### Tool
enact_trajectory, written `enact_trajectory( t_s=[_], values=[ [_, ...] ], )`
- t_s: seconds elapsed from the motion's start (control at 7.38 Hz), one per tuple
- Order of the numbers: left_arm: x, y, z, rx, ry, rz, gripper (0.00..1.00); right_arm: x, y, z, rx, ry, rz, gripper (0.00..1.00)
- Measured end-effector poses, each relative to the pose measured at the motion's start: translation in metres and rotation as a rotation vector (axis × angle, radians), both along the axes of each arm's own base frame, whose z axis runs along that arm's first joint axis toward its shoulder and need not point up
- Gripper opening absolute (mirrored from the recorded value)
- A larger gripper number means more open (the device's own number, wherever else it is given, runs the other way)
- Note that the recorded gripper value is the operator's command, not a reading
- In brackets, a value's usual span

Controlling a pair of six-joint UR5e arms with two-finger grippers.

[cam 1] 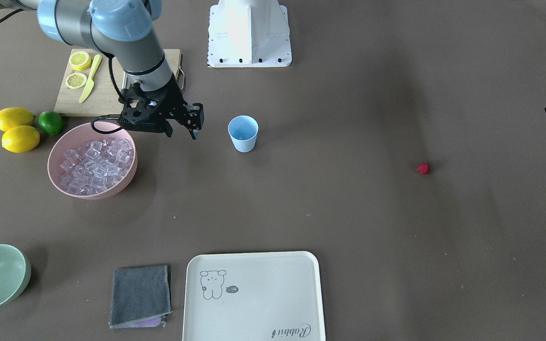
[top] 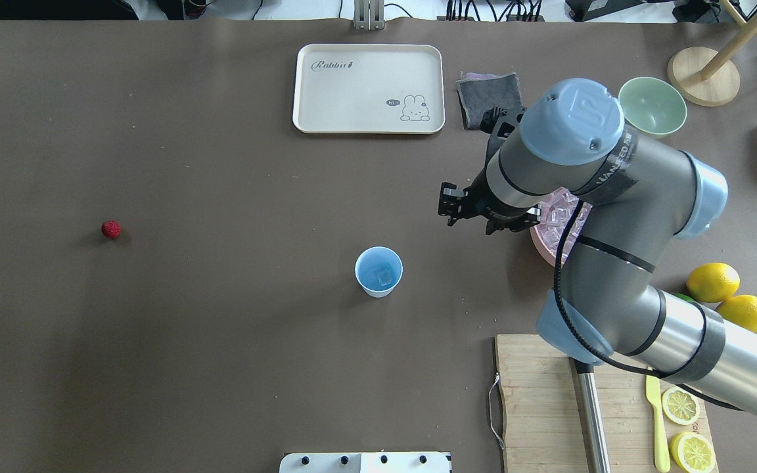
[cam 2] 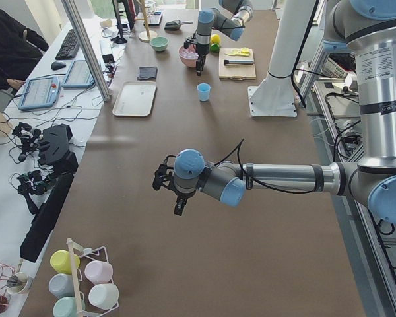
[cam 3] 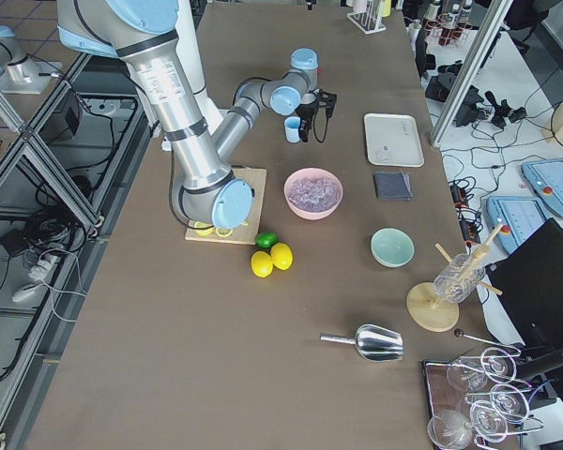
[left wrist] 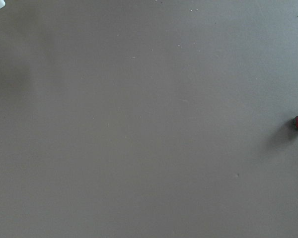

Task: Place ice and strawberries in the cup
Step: 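Return the right gripper to the pink bowl and grasp another ice cube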

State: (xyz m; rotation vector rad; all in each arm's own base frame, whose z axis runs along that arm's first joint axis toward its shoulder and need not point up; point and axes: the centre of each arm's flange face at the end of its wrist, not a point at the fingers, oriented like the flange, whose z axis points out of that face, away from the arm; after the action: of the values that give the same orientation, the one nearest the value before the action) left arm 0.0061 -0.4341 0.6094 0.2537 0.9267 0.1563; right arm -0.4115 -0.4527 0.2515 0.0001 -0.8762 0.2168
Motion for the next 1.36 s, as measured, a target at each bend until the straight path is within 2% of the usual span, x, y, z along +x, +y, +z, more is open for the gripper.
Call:
enact_trajectory(
  t_s=[0.54,0.95,1.36],
  values=[
    [0.0,0.0,-0.004,0.009,0.003,-0.004,0.97,0.068,-0.021,0.082,0.006,0.087,-0.043,0.65],
    [0.0,-0.001,-0.006,0.007,0.006,-0.011,0.97,0.088,-0.024,0.122,0.004,0.142,-0.065,0.66],
    [0.0,-0.001,-0.006,0.006,0.007,-0.012,0.97,0.089,-0.027,0.143,-0.01,0.17,-0.08,0.66]
  ],
)
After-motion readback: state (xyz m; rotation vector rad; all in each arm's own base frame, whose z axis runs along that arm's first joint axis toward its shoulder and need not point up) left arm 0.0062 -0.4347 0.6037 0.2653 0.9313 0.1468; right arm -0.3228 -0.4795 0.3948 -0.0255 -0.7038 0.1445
